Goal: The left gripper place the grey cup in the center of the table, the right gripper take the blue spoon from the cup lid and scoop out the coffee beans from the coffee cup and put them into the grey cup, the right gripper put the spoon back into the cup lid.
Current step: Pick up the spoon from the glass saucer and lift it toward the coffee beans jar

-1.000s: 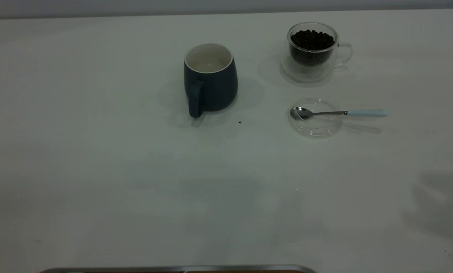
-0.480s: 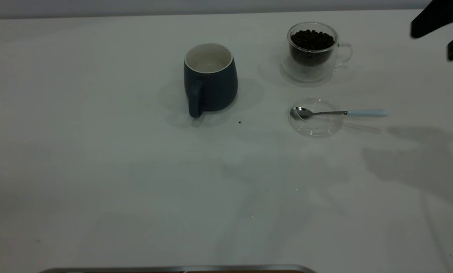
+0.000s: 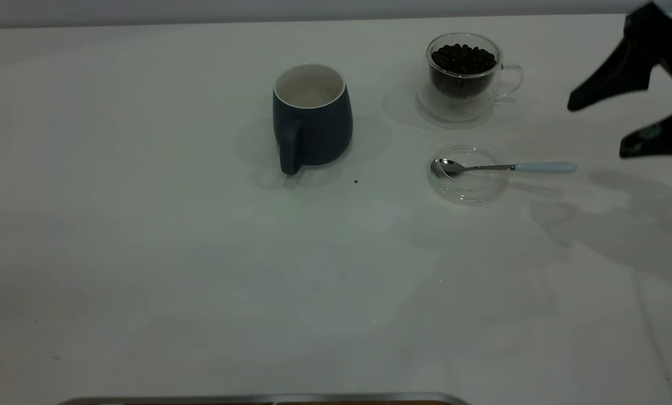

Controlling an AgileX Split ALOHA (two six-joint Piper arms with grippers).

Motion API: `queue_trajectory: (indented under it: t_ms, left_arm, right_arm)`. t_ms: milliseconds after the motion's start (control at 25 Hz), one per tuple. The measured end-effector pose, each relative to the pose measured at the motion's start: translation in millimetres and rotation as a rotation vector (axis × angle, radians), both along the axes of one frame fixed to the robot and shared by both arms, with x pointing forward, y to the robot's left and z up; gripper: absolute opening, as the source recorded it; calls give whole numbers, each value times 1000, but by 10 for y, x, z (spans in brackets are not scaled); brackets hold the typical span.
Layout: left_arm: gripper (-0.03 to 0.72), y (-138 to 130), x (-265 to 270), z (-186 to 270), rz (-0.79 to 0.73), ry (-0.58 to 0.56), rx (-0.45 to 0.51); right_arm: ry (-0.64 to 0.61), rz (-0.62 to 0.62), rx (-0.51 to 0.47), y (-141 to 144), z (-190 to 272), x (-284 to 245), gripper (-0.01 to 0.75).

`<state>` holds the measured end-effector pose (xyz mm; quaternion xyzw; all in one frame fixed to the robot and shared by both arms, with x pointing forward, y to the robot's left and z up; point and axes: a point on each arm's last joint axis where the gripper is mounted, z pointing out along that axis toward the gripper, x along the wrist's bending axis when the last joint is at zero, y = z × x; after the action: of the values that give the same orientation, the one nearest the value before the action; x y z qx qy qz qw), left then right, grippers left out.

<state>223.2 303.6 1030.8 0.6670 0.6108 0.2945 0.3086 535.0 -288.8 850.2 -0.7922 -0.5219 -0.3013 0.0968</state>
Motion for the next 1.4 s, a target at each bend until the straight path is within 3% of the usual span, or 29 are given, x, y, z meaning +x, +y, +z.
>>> queue_trajectory:
  t_ms: [360,800,1400]
  left_arm:
    - [567,0,0,0,0,0,0]
    - [567,0,0,0,0,0,0]
    - [567,0,0,0,1,0,-2]
  right_arm:
    - [-5,-52,115,-230,-476,-13,749]
    - [-35,5,197,-228,-936,182,737]
    - [-127,103,266,-133,-1104,332,694]
